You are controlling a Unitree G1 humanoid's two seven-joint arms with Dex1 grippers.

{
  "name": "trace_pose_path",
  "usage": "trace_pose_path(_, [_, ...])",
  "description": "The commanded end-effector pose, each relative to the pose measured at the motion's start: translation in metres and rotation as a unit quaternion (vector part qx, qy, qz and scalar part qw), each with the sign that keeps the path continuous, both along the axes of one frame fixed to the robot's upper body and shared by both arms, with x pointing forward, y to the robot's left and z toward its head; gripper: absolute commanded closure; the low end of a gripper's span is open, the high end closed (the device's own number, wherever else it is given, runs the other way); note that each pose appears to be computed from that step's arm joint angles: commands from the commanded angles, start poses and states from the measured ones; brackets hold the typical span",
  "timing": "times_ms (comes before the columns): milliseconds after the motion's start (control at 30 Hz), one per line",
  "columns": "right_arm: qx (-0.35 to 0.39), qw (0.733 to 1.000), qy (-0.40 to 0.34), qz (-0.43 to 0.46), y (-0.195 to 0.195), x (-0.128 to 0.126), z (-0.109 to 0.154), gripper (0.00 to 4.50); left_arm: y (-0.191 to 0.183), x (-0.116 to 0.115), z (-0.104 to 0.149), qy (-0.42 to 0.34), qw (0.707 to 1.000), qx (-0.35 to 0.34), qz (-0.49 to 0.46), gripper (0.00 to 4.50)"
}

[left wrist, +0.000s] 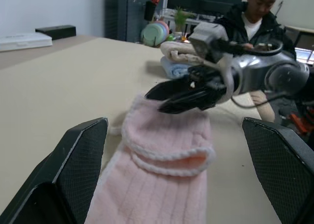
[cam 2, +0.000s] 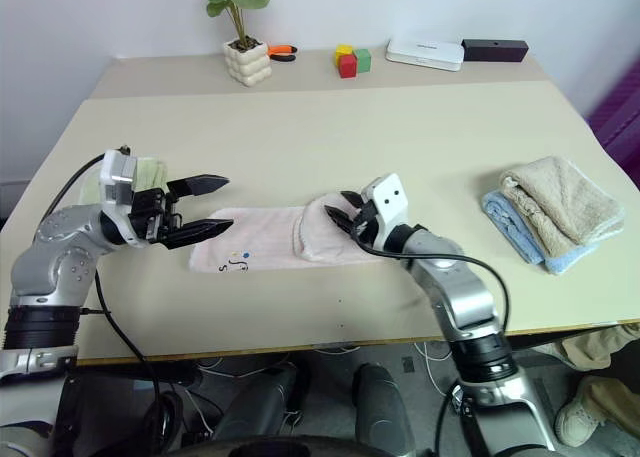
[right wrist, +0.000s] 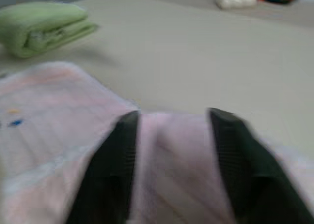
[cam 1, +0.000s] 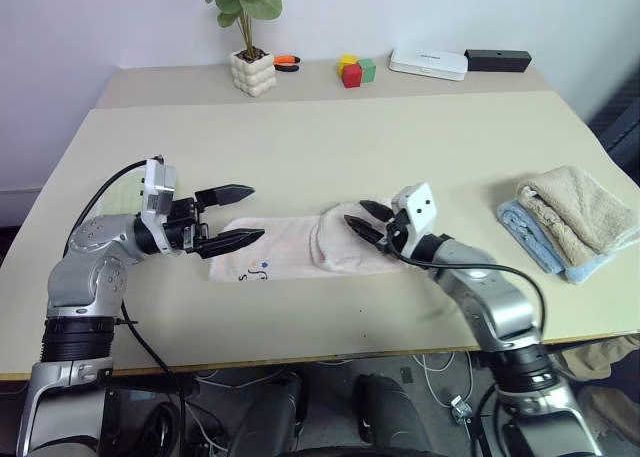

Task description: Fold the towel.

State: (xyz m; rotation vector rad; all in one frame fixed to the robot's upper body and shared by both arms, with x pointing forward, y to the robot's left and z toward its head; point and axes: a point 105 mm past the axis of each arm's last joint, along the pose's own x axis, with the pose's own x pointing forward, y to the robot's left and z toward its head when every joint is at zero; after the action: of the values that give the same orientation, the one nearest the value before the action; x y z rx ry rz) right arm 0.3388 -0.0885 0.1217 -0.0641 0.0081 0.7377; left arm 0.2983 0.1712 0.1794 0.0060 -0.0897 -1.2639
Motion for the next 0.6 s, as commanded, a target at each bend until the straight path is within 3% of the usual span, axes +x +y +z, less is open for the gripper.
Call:
trace_pose_path(33, [-0.026, 0.999, -0.028, -0.036, -0.007, 0.009, -0.006, 4.43, 0.001, -0.009, 0.009, -0.008, 1.000, -0.006, 0.004, 0.00])
trace_pose_path(133, [-0.048, 0.996, -0.015, -0.079, -0.015, 0.017, -0.029, 4.43, 0.002, -0.015, 0.005, 0.011, 1.000, -0.014, 0.014, 0.00])
trace_pose_path(200, [-0.108, 0.993, 0.002, -0.042, -0.005, 0.006, -0.057, 4.43, 0.002, -0.022, 0.002, 0.022, 0.999, -0.016, 0.017, 0.00])
trace_pose_path(267, [-0.132, 0.991, 0.006, -0.012, 0.003, -0.002, -0.069, 4.43, 0.002, -0.027, -0.001, 0.035, 0.999, -0.016, 0.020, 0.00])
trace_pose_path(467, [-0.118, 0.992, -0.026, 0.016, 0.011, 0.001, -0.049, 4.43, 0.003, -0.031, -0.005, 0.115, 0.989, -0.075, 0.056, 0.00])
trace_pose_path(567, [-0.061, 0.991, -0.035, 0.115, 0.032, -0.019, -0.027, 3.68, -0.002, -0.033, -0.009, 0.217, 0.950, -0.194, 0.113, 0.00])
trace_pose_path(600, [-0.073, 0.991, -0.047, 0.106, 0.032, -0.017, -0.026, 3.23, -0.002, -0.036, -0.009, 0.239, 0.936, -0.225, 0.123, 0.00])
